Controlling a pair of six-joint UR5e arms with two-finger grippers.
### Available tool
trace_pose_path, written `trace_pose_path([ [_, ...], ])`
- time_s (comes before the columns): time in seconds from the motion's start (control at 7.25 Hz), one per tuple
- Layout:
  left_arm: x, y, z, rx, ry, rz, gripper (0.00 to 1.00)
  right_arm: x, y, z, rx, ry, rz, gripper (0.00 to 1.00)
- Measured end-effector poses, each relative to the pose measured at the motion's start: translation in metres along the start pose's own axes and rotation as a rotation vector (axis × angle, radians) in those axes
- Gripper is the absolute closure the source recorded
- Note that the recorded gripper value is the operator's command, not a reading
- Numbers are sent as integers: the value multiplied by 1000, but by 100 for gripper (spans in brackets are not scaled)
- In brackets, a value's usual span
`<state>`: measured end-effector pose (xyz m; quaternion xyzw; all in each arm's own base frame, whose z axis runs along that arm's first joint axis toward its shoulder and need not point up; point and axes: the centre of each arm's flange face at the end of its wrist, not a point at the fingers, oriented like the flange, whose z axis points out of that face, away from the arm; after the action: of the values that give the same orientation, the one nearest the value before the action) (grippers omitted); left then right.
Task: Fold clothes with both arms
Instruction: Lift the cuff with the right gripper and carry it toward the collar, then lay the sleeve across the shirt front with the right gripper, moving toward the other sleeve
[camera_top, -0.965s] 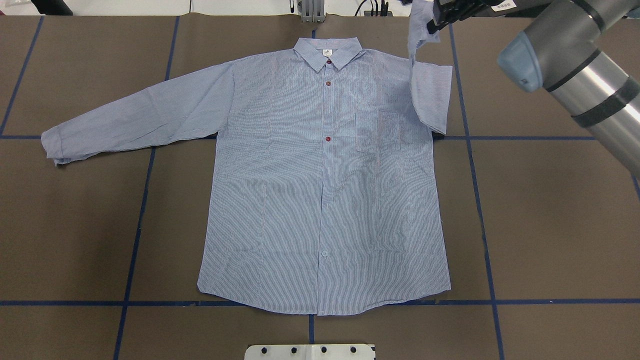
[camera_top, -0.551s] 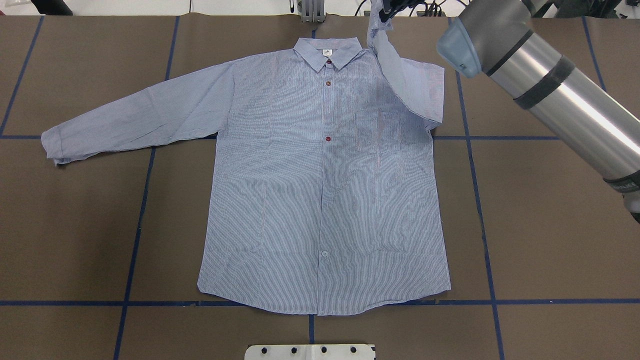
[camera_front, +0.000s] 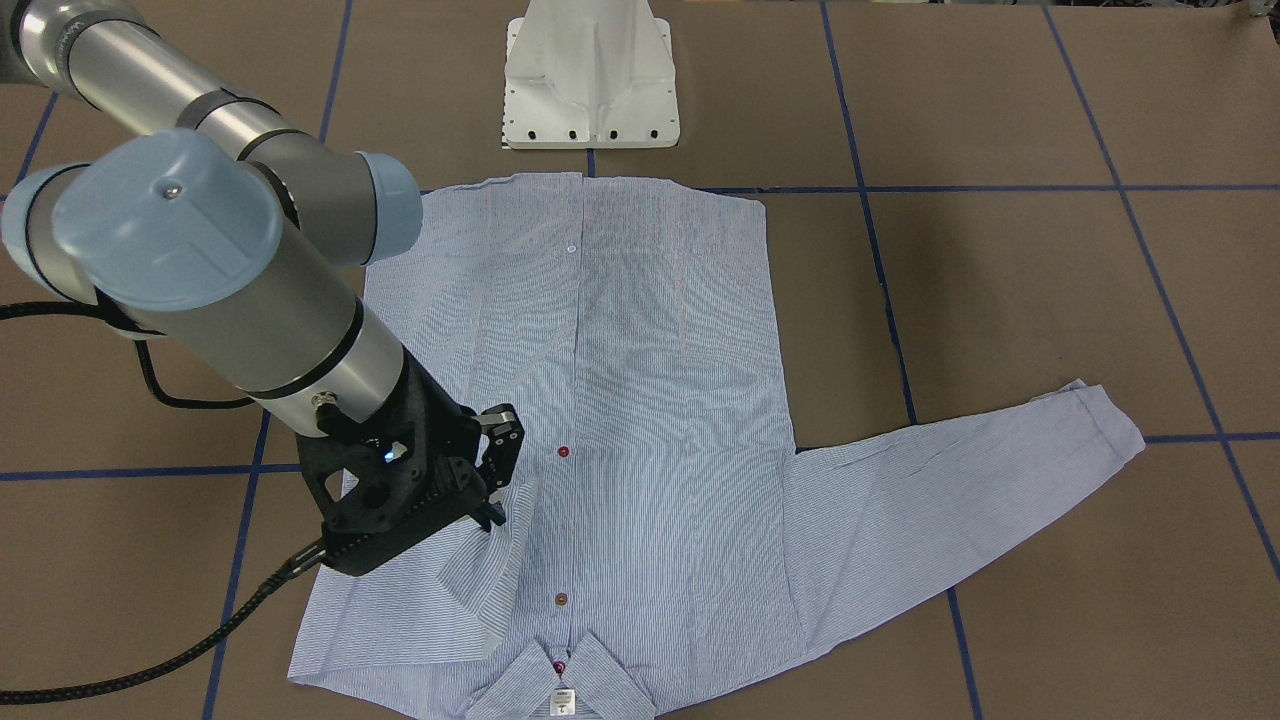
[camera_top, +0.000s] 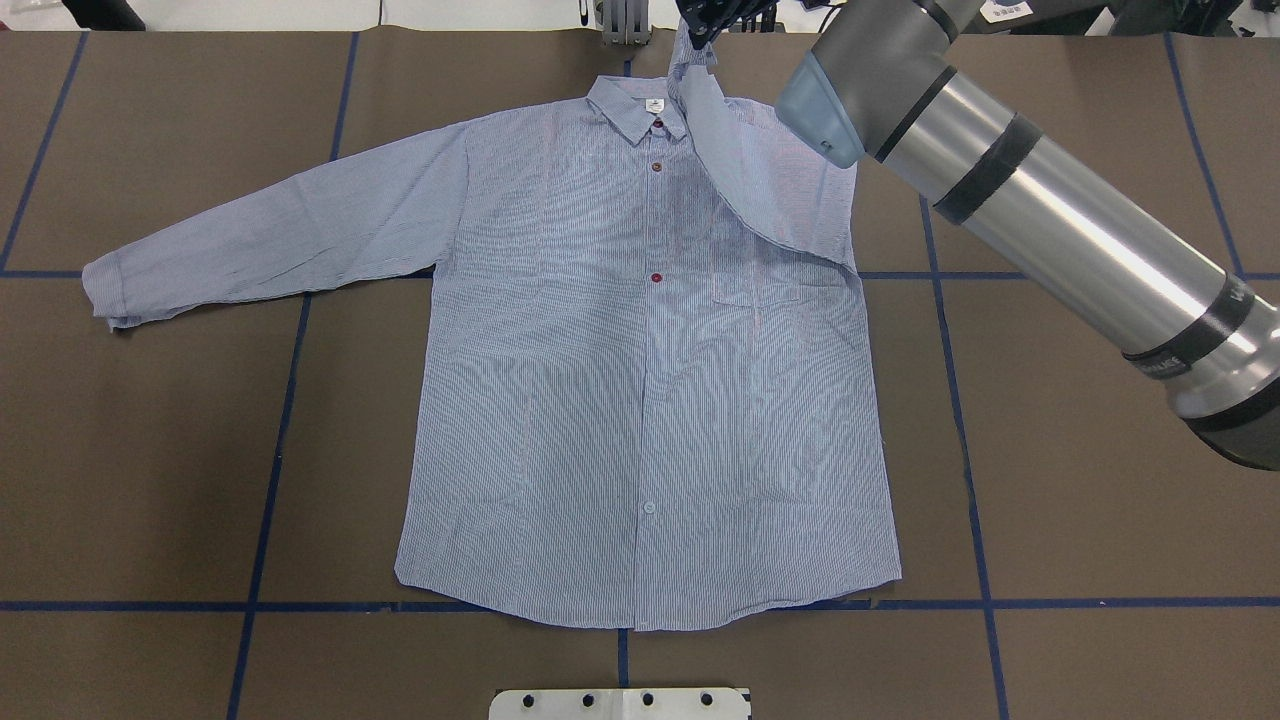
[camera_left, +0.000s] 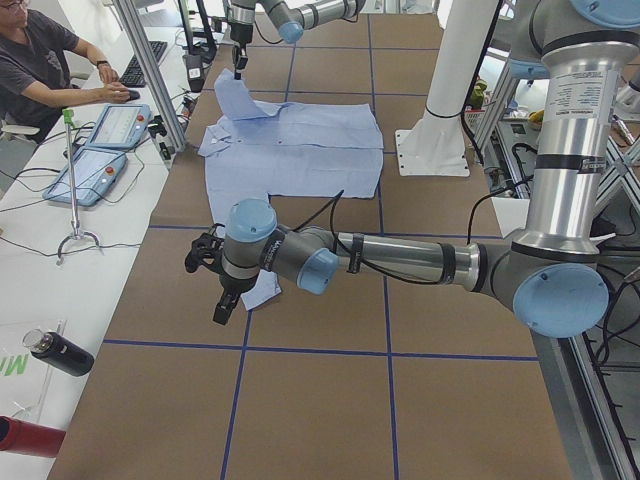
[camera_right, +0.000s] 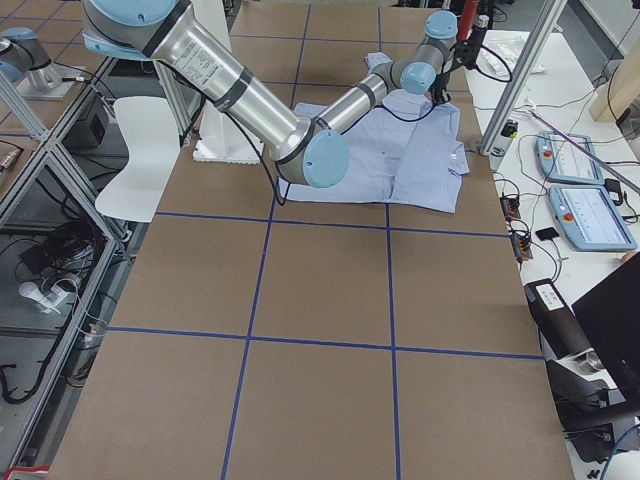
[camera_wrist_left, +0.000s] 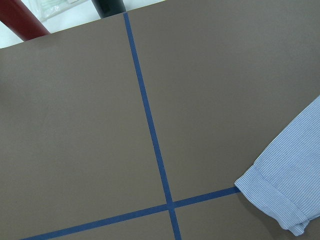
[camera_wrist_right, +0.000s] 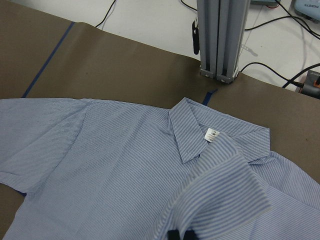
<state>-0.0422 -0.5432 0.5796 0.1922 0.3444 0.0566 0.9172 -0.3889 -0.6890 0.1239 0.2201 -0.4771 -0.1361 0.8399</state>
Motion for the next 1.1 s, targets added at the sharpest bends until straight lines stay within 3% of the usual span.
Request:
trace_pose_path([
  [0.28,0,0,0,-1,0,-1,0,-20,7,31,-26,15,-10,100],
  [0.55,0,0,0,-2,0,-1,0,-55,4,83,-74,59,-16,100],
  [1.1,-2,1,2,-7,-1,-5,0,-106,38,178,-36,185,-95,100],
])
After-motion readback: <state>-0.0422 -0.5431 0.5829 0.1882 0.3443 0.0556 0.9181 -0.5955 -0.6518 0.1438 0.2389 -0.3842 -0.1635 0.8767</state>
